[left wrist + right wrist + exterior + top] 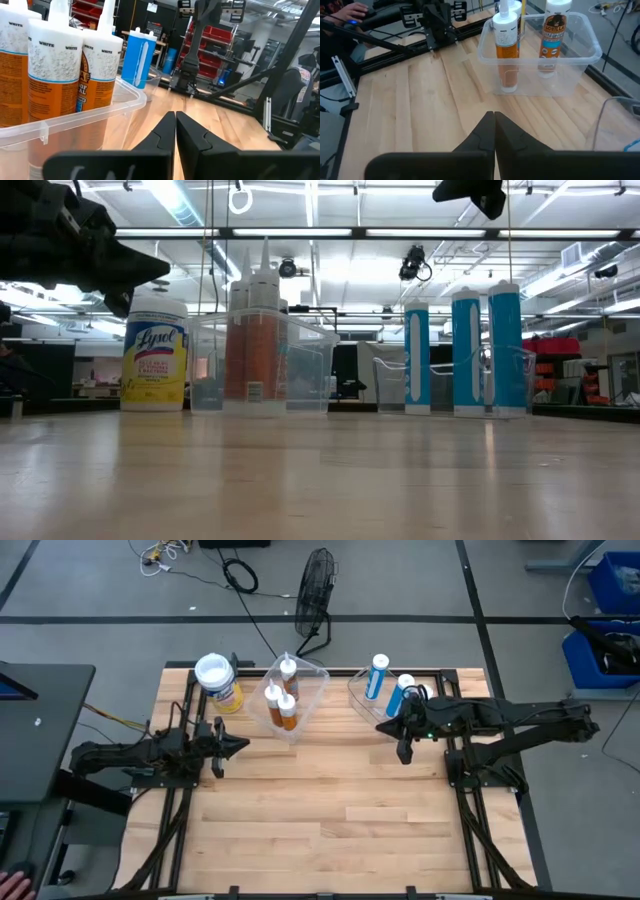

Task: Pick & place silicon tubes, Sealant and Lysol wipes
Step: Return to Home Position

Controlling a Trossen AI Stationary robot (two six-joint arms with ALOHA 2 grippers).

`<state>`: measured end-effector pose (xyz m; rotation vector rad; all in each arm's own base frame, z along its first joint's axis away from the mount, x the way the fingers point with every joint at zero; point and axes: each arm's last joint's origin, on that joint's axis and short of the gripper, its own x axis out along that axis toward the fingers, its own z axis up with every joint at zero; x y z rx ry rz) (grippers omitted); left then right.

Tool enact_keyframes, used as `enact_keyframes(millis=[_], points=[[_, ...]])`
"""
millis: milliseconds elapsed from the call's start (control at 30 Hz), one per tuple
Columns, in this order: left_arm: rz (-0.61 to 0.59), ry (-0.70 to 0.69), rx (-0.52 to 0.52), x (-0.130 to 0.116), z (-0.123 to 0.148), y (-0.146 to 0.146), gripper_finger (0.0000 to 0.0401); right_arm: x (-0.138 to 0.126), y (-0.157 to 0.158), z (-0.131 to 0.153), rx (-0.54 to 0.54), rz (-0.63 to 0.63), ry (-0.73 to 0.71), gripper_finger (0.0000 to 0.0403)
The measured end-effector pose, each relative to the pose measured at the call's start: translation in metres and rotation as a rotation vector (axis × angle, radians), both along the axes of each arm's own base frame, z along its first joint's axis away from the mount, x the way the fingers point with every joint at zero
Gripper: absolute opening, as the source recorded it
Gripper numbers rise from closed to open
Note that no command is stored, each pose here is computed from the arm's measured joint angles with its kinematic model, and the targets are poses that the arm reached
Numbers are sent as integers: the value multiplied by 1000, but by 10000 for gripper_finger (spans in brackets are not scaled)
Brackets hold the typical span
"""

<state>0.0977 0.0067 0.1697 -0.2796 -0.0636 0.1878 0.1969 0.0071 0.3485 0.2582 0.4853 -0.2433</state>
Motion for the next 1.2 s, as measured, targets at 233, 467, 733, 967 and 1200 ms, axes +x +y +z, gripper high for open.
enact_keyframes(millis=[233, 467, 733, 967, 1200], points=[[2, -13, 0, 0, 1, 0, 18, -12, -2, 8, -34, -14, -37, 4], [2, -14, 0, 0, 1, 0, 18, -38, -4, 21, -8, -28, -118, 4], [2, -18, 0, 0, 1, 0, 18, -51, -6, -8, 61, -74, -284, 4], [2, -19, 0, 0, 2, 0, 18, -61, -13, -37, -41, -143, -554, 4], [1, -20, 0, 0, 2, 0, 18, -104, -12, -61, -23, -53, -638, 4]])
